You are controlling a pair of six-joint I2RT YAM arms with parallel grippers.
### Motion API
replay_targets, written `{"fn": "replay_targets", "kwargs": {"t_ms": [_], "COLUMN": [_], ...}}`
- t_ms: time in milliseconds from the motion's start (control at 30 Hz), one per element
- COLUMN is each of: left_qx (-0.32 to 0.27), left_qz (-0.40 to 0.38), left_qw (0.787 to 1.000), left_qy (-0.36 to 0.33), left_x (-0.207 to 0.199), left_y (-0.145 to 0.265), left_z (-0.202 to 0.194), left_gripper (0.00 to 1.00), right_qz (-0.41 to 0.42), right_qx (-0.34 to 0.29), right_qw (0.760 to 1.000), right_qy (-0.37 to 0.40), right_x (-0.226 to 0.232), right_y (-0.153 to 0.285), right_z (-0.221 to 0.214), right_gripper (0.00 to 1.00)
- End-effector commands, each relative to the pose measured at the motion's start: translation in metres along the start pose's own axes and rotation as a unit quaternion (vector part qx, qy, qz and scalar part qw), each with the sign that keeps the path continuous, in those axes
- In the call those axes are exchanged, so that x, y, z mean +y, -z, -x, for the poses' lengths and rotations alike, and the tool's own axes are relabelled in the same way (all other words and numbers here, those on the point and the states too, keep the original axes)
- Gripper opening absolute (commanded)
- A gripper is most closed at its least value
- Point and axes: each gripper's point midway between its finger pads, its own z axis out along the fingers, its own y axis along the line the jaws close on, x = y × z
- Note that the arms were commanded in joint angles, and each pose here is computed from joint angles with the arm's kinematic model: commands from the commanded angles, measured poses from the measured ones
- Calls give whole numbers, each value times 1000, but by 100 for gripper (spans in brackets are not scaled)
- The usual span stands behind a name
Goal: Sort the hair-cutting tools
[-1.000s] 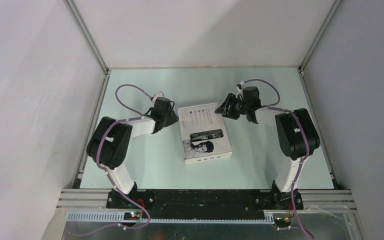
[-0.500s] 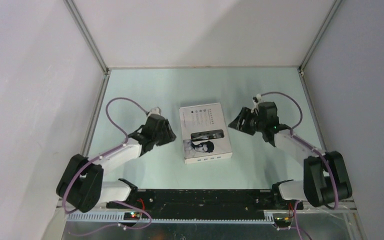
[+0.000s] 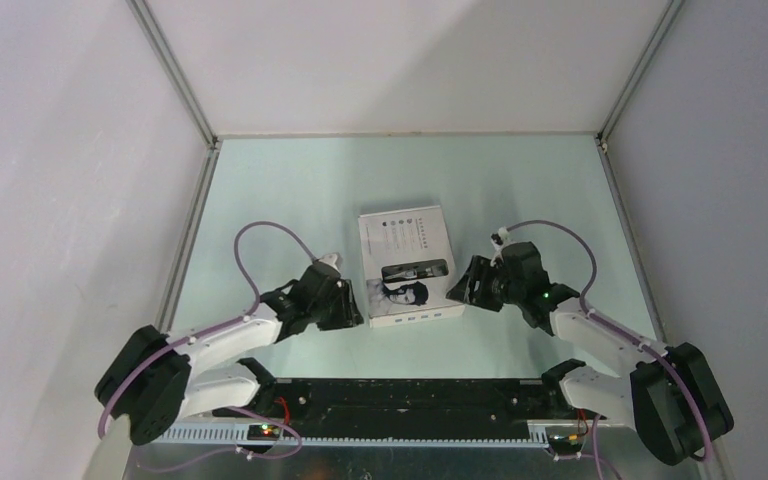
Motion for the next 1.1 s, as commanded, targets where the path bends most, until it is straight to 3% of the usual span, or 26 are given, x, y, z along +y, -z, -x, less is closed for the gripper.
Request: {"fn": "replay_targets", "kwargs": {"t_ms": [0,333,567,700,833,967,1067], "left_qx": [13,13,-46,-122,-233,-371,-435], "left_qz": [-26,-74,1,45,83,106,110], "left_qw": [1000,996,998,991,969,922,893], "left_qy": [-6,-58,-40,-31,-27,-20,-36], "left_x": [-17,-60,-28,-10,7,22,30], "left_y": [-5,-2,18,53,114,203,251], "left_z": [1,3,20,48,89,131,145], "left_gripper": [50,50,57,67,77,90,97], "right_qz": [10,36,-32,-69,-111,-142,-161], "right_qx": [-14,-8,-89,-177,-264,-340,-381], "right_qw": [1000,999,995,981,956,927,906], "right_qy": [-6,-4,21,42,62,75,90], "right_x": [11,28,3,-5,-9,-8,-6], "right_y": [-5,-2,27,76,134,186,216], "right_z": [1,-5,22,54,81,99,107], "right_gripper": [61,61,62,69,83,98,99]}}
